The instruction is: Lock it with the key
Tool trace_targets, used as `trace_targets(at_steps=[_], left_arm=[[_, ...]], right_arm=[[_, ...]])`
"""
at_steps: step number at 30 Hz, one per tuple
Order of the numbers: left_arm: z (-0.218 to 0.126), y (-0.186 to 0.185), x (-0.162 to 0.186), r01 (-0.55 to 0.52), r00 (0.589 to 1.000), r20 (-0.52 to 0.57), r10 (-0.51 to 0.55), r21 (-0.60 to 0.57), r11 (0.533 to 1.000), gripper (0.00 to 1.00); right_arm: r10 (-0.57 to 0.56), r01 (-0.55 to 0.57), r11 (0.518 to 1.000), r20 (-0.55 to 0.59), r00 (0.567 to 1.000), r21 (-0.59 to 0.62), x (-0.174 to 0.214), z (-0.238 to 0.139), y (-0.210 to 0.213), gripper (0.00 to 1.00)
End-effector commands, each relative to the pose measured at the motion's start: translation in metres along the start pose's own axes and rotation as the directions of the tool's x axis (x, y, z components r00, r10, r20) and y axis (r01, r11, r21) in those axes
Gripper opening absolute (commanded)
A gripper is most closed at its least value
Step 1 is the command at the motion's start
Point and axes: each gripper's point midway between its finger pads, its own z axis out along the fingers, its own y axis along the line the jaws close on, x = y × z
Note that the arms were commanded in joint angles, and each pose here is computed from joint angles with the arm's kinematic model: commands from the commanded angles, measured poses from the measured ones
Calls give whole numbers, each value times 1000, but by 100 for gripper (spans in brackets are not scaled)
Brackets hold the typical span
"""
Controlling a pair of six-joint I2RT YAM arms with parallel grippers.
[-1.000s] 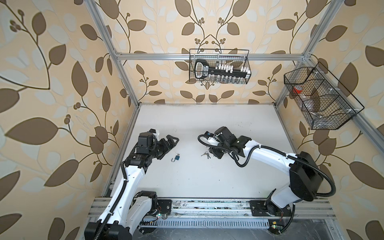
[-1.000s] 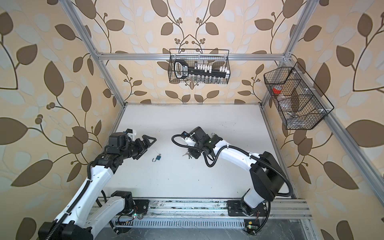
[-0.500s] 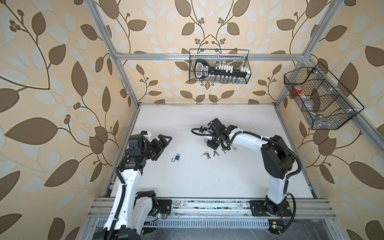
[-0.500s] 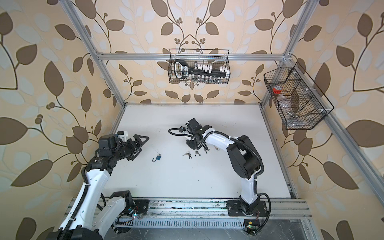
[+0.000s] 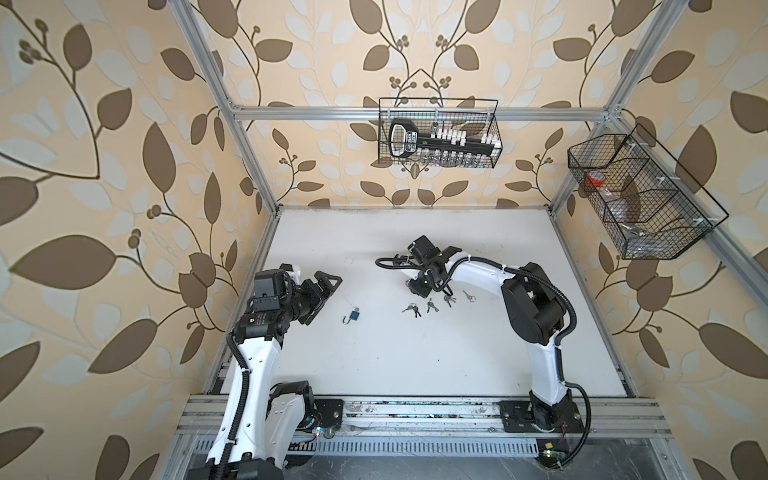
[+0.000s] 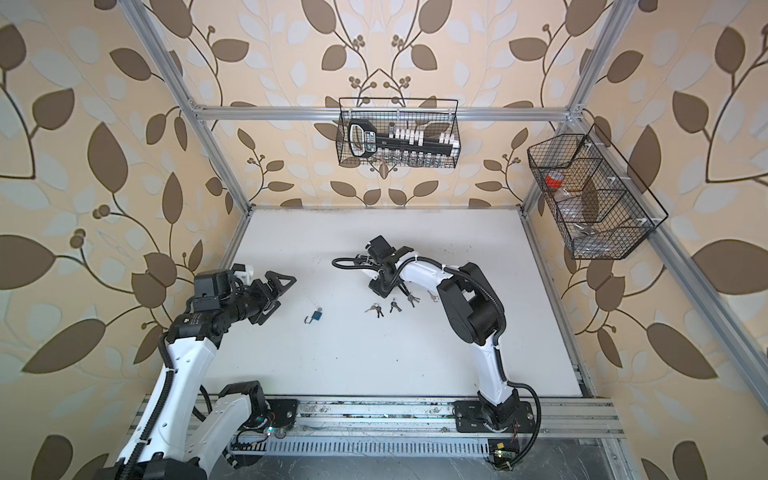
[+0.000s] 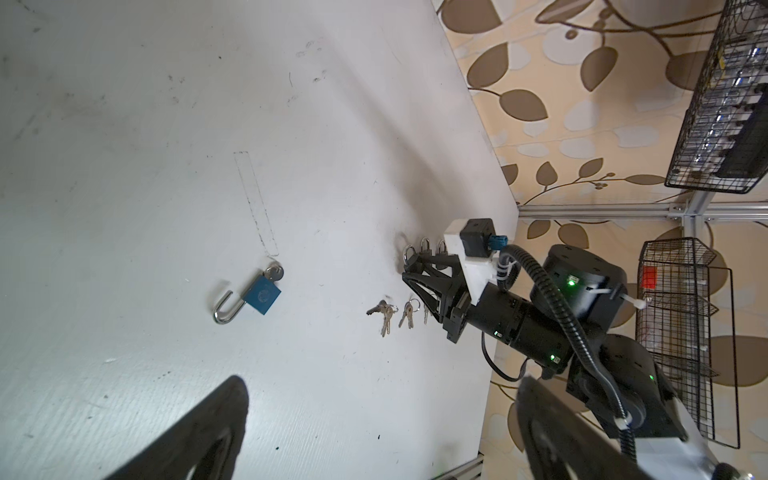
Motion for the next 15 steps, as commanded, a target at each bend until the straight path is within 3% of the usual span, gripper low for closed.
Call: trace_targets(at_steps=[1, 7, 15], left_arm=[[-10, -9, -11, -52, 998, 37, 52, -11, 999, 99], [-11, -14, -10, -50, 998, 27, 50, 6, 999, 99], [-11, -15, -10, -50, 998, 23, 50, 9, 999, 99]], right_arm=[[-16, 16, 1000, -25, 1000, -2, 1, 6, -4, 6], [4, -3, 1000, -57, 998, 22, 7, 14, -9, 13], [9, -8, 1000, -65, 998, 21, 8, 20, -10, 34]])
